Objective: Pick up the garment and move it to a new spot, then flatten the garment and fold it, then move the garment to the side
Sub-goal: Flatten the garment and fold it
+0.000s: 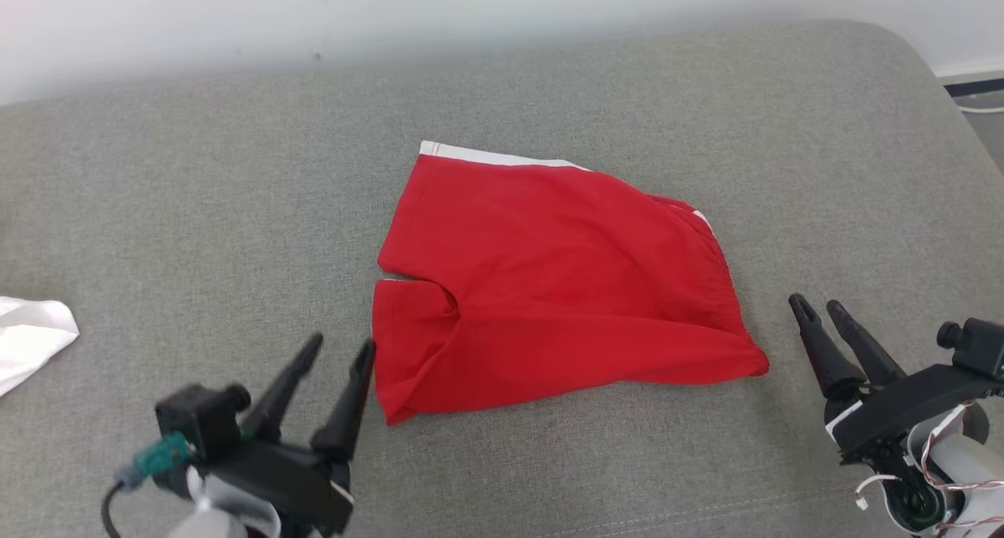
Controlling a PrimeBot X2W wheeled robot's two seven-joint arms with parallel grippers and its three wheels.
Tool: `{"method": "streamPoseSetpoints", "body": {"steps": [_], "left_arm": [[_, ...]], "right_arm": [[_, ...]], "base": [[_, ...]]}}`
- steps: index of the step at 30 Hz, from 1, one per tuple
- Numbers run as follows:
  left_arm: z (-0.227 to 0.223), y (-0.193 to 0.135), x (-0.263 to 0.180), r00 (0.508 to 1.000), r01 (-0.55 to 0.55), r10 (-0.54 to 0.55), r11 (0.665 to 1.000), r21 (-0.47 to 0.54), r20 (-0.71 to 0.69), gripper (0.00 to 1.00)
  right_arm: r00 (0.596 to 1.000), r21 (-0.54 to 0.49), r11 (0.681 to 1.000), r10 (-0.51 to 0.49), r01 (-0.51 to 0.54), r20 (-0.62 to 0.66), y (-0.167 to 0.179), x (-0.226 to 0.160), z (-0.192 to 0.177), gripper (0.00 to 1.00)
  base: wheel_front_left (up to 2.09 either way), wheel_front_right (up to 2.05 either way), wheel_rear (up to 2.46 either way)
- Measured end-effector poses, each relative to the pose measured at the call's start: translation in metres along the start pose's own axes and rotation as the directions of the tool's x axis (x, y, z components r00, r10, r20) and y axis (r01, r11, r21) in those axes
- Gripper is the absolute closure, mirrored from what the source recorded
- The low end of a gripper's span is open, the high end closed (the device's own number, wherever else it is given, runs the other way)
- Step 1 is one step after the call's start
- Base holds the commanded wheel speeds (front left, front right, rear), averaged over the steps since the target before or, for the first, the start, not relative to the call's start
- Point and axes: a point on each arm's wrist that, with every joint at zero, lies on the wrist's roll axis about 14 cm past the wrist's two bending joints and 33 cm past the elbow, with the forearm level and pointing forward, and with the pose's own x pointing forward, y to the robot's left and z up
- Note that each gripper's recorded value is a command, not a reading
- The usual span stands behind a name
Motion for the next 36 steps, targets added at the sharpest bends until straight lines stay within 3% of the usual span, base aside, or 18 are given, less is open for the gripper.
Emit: {"method": "streamPoseSetpoints", "body": {"steps": [11, 18, 24, 36], "left_arm": [[0.053, -0.03, 0.049, 0.985, 0.159, -0.165, 0.983, 0.09, 0.056, 0.0], [0.072, -0.048, 0.089, 0.969, 0.247, -0.248, 0.967, 0.071, 0.012, 0.0], [0.084, -0.039, 0.126, 0.968, 0.248, -0.246, 0.967, 0.052, -0.05, 0.0], [0.047, -0.038, 0.173, 0.93, 0.291, -0.272, 0.956, 0.045, -0.248, 0.0]], "right_arm": [[0.995, 0.085, 0.996, 0.008, -0.017, 0.098, 0.019, 0.03, 0.023, 0.0], [0.983, 0.163, 0.984, -0.098, 0.072, 0.155, -0.002, 0.051, 0.047, 0.0], [0.99, 0.192, 0.978, -0.103, 0.084, 0.091, -0.001, 0.078, 0.044, 0.0], [0.976, 0.235, 0.953, -0.158, 0.191, -0.152, -0.02, 0.107, 0.0, 0.0]], "base": [[0.0, 0.0, 0.0], [0.0, 0.0, 0.0], [0.0, 0.0, 0.0], [0.0, 0.0, 0.0]]}}
